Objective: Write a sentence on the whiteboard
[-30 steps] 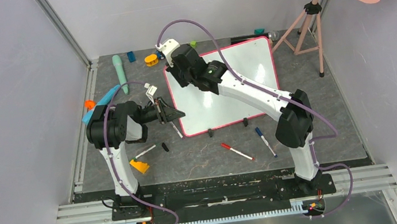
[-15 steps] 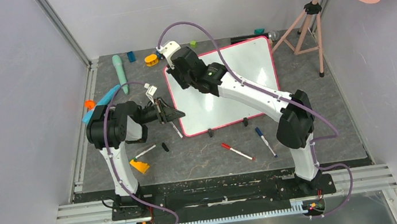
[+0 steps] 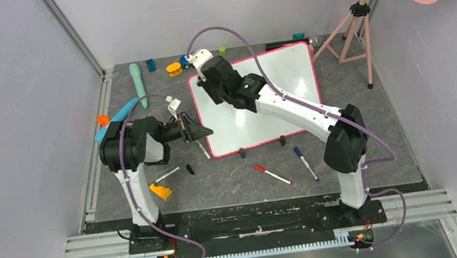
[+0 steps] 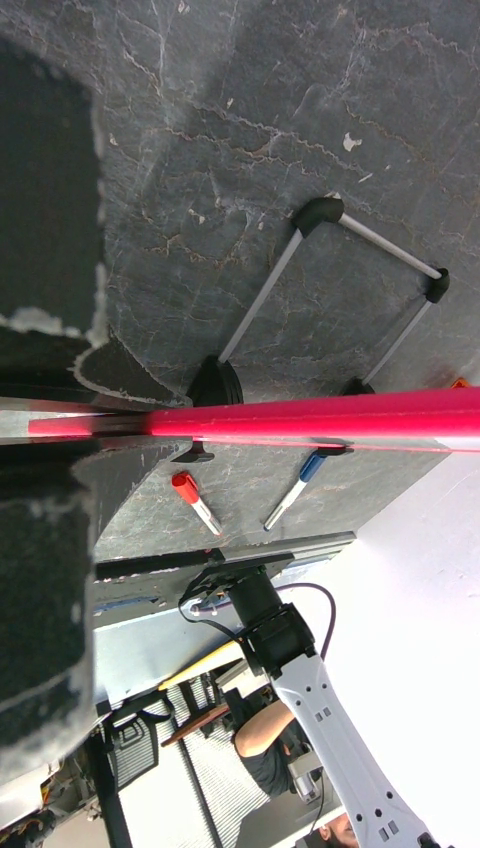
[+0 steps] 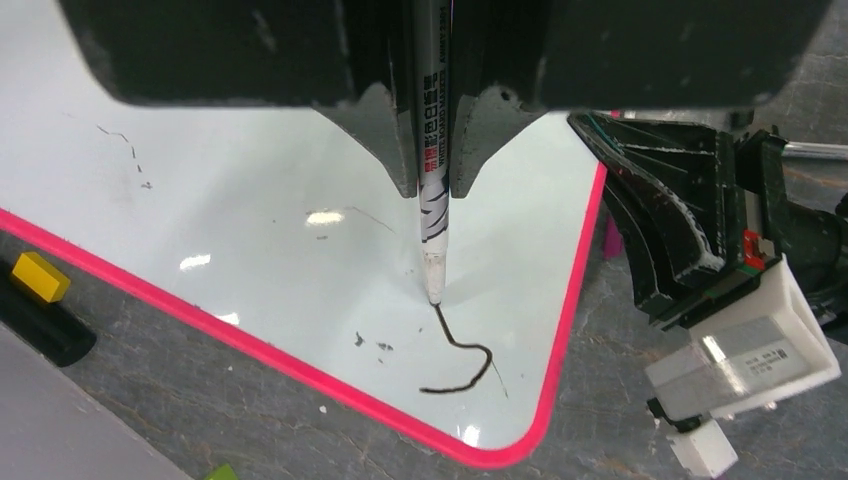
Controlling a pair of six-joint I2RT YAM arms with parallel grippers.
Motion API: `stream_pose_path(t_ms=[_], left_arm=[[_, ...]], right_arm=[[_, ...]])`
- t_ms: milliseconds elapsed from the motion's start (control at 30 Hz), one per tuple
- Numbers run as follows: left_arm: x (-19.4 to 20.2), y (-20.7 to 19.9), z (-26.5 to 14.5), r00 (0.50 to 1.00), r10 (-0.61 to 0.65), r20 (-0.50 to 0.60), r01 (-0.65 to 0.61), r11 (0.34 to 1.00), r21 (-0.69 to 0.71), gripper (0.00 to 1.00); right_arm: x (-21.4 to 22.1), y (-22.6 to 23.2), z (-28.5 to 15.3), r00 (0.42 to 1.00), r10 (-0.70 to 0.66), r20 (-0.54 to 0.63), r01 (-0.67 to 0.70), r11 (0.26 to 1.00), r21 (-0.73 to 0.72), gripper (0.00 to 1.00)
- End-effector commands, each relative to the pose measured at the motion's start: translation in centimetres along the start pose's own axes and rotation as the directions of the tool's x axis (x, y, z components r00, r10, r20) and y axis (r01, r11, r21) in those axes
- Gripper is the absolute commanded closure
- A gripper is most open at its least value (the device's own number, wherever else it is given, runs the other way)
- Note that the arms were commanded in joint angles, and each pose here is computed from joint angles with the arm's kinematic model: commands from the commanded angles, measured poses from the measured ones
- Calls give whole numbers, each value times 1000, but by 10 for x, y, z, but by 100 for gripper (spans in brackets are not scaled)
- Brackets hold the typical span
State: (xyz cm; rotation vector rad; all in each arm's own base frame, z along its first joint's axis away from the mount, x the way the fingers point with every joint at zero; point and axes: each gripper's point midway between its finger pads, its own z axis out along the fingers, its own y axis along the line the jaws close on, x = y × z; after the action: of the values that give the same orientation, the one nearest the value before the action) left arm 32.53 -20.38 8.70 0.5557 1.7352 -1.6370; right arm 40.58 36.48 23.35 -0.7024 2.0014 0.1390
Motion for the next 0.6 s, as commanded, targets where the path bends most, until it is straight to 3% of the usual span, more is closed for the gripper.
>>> stream_pose_path(t_ms=[0,567], left_arm=[[10,-8,0,995,97,-33,-95,994,47,98],[10,-8,0,995,97,-33,-95,994,47,98]], right_arm=[[11,-14,-9,1000,9,-30,-8,1000,31,100],[-3,16,2,1000,20,7,-19,993,-115,100]])
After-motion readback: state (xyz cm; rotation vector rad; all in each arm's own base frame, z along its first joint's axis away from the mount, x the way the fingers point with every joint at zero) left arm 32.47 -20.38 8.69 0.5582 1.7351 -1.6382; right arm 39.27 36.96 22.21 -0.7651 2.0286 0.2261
